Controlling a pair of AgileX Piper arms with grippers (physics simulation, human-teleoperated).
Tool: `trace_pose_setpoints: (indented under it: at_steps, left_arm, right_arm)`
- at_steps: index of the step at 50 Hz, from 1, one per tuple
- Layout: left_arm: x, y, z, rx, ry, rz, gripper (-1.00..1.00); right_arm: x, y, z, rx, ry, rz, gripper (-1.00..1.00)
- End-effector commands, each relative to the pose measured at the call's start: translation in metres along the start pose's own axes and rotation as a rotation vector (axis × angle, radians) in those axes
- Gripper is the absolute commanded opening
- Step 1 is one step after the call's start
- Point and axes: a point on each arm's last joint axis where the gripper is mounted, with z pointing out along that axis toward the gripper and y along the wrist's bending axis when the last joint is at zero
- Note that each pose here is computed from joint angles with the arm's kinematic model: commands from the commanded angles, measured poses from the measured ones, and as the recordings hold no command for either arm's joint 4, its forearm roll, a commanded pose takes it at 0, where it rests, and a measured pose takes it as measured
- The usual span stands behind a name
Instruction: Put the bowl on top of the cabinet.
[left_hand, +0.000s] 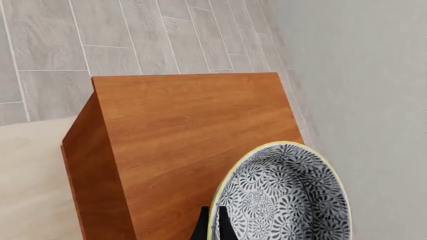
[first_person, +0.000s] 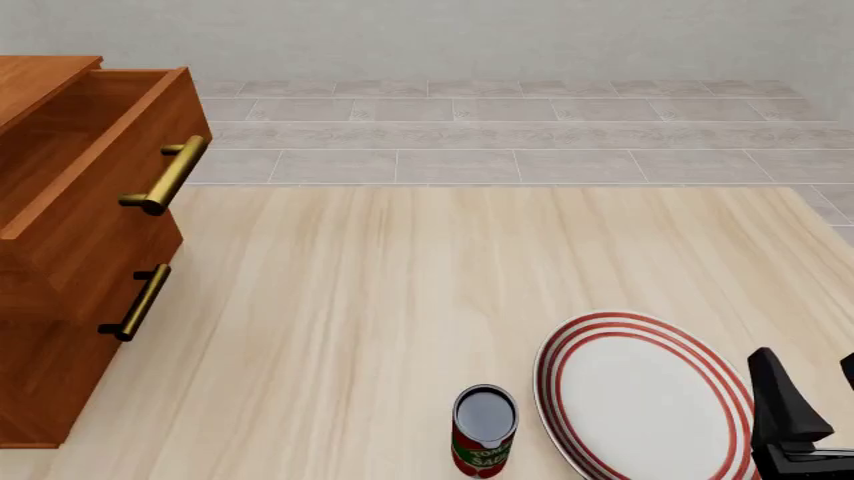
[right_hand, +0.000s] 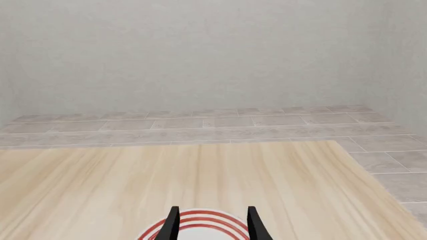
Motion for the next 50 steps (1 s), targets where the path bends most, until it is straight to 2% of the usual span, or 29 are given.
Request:
trace_pose_setpoints:
  at_steps: [1, 2, 3, 12, 13, 41, 50]
  left_arm:
    - [0.002, 0.004, 0.006, -0.018, 0.009, -0.006, -1.00]
    - [0.002, 0.004, 0.006, -0.018, 0.009, -0.006, -1.00]
    - [0.002, 0.009, 0.006, -0.024, -0.002, -0.038, -1.00]
    - [0.000, 0.004, 0.001, -0.004, -0.011, -0.023, -1.00]
    - [-0.001, 0.003, 0.000, -0.002, -0.013, -0.021, 1.00]
    - [-0.002, -0.006, -0.019, 0.048, -0.031, -0.014, 1.00]
    - [-0.002, -0.013, -0.044, 0.105, -0.057, 0.010, 1.00]
  right_arm:
    - [0.000, 0.000, 0.000, 0.000, -0.001, -0.001, 1.00]
    - [0.000, 0.000, 0.000, 0.000, -0.001, -0.001, 1.00]
    - [0.000, 0.000, 0.000, 0.000, -0.001, -0.001, 1.00]
    - [-0.001, 0.000, 0.000, -0.001, 0.000, 0.000, 1.00]
    - [-0.001, 0.000, 0.000, -0.001, 0.000, 0.000, 1.00]
    - [-0.001, 0.000, 0.000, -0.004, -0.001, -0.002, 1.00]
    - [0.000, 0.000, 0.000, -0.004, -0.002, -0.002, 1.00]
